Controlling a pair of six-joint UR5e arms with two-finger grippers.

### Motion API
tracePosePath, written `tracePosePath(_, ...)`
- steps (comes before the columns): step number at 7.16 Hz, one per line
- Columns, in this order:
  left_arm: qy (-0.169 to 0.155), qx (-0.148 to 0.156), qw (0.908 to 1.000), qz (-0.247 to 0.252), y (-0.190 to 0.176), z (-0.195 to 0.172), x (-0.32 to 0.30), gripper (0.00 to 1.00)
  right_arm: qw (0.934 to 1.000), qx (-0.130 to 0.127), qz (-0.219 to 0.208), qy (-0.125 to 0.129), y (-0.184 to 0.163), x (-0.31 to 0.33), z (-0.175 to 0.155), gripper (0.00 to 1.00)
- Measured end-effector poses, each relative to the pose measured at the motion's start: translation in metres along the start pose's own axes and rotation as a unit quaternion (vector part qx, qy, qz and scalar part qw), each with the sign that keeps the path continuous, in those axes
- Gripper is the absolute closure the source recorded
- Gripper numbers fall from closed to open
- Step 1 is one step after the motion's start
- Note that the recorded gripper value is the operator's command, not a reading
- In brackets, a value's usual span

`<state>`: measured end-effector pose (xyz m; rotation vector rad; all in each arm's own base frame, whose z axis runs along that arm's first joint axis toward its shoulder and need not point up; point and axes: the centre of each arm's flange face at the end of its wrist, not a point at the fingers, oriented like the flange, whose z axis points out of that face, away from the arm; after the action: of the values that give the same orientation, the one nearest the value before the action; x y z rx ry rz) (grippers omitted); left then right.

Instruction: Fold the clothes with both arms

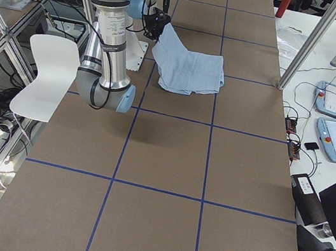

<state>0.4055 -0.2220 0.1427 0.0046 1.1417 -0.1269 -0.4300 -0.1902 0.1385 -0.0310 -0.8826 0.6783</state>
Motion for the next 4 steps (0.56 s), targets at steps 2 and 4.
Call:
tracePosePath(2,-0.026,0.013,0.9996,-0.006,-0.018,0.024,0.002,1.00,0.9990,0.040,-0.010,-0.017,0.000,-0.027,0.010,1.00)
tracePosePath(4,-0.037,0.040,0.9984,-0.014,-0.049,0.027,0.001,1.00,0.9966,0.074,-0.018,-0.032,-0.017,-0.059,0.030,1.00)
